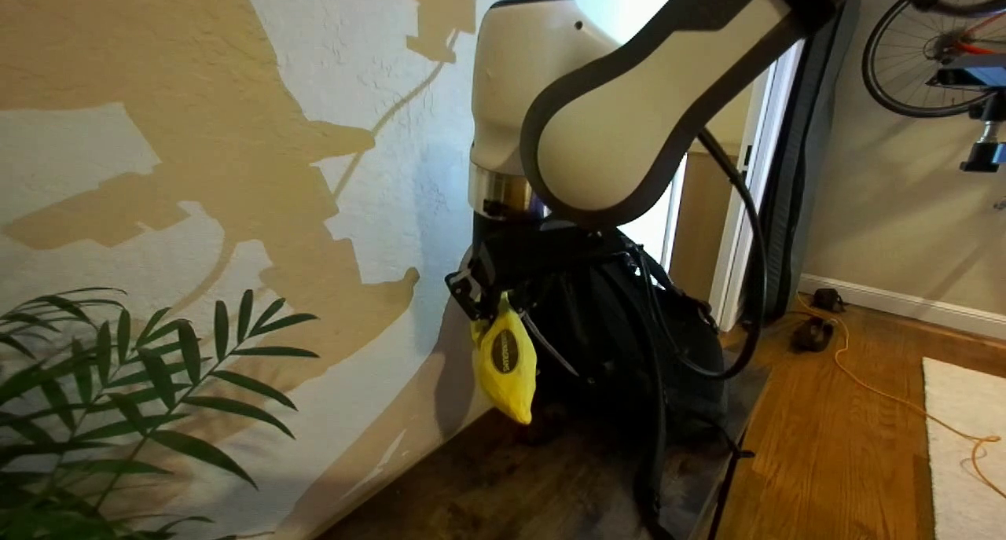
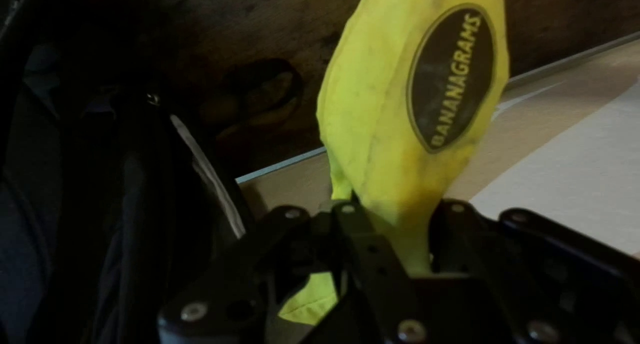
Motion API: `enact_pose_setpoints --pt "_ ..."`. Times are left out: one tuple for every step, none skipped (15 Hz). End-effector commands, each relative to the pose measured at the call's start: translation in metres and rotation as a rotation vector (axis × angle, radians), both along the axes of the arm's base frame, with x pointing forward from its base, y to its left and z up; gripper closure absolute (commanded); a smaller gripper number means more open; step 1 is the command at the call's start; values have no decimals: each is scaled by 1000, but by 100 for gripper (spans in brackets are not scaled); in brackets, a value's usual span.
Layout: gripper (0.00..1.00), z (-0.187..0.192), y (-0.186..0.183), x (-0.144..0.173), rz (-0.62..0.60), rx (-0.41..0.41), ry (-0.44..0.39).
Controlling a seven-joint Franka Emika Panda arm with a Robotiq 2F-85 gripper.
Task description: Place the banana toy in the black backpack
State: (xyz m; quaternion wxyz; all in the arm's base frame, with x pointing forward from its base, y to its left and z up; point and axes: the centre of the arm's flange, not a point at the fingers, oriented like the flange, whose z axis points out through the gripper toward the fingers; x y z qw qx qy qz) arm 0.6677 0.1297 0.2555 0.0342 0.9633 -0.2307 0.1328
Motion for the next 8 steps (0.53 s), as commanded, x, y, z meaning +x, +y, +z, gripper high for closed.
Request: enact_pose_setpoints --pt "91 34 -14 -29 -38 -44 2" --pt "91 37 -19 -30 -45 -61 2" --pt "91 39 -24 -30 -52 -78 3" --pt "91 41 -28 -31 -59 -98 2" --pt "91 42 -33 -30 -66 -116 1" --pt "91 43 -38 -29 -70 -134 -1" --pt "91 42 -45 -27 -75 -153 -3" --pt "91 41 -51 -23 -81 -165 -2"
